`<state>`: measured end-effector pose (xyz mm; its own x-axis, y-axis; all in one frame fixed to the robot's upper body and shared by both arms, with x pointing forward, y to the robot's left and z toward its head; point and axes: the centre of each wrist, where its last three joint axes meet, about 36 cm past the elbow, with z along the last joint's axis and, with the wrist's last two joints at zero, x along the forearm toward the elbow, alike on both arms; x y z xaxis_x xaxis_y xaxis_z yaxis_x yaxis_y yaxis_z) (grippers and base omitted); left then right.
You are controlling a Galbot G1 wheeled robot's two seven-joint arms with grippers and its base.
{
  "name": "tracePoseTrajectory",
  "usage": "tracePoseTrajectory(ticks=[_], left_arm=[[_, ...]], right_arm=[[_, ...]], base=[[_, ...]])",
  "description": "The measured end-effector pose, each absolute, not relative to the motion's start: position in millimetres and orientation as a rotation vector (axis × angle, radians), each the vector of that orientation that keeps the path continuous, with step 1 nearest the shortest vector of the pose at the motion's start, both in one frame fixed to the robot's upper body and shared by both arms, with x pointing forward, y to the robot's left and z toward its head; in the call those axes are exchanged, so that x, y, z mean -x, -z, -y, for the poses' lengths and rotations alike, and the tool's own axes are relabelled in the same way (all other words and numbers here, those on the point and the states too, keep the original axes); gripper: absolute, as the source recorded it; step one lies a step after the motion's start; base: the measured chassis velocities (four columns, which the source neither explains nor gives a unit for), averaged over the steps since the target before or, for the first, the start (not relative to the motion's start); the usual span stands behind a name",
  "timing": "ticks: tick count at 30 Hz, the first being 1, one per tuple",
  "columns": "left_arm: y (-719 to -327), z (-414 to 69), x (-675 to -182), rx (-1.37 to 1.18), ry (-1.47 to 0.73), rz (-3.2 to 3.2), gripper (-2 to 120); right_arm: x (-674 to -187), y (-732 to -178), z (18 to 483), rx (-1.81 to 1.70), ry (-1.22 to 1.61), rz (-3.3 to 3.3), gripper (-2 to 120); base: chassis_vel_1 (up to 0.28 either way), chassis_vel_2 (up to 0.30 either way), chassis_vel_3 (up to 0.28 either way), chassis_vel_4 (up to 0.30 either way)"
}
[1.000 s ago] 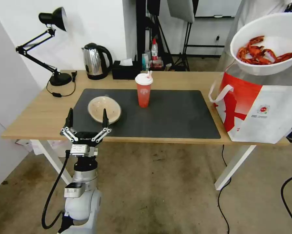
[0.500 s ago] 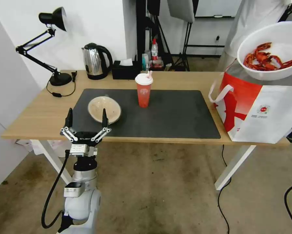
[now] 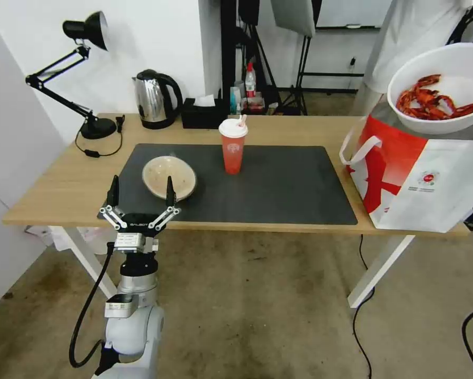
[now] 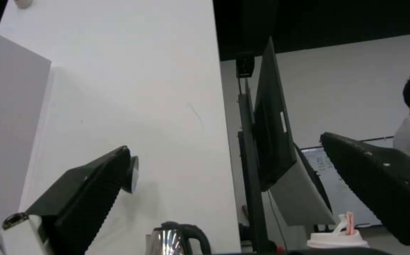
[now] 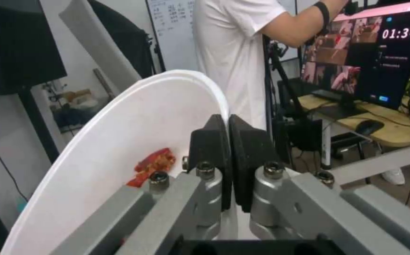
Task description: Pick up the trash from the table and place it into the takeout bag.
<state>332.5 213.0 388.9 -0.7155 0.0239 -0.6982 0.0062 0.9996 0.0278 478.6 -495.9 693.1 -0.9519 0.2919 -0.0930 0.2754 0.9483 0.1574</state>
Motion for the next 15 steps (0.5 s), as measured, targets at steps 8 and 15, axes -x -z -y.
tracePoseTrajectory(ticks=[8, 15], left_arm=[[-388.5, -213.6, -331.9, -0.019, -0.030, -2.370, 100], [-388.6, -214.4, -331.4, -0.018, -0.032, -2.370, 100]], right_arm=[[-484.9, -685.2, 495.5, -0.442, -0.197, -2.988, 0], [-485.2, -684.6, 495.4, -0.437, -0.184, -2.987, 0]], base=[[0.000, 0.000, 0.000, 0.000], [0.000, 0.000, 0.000, 0.000]])
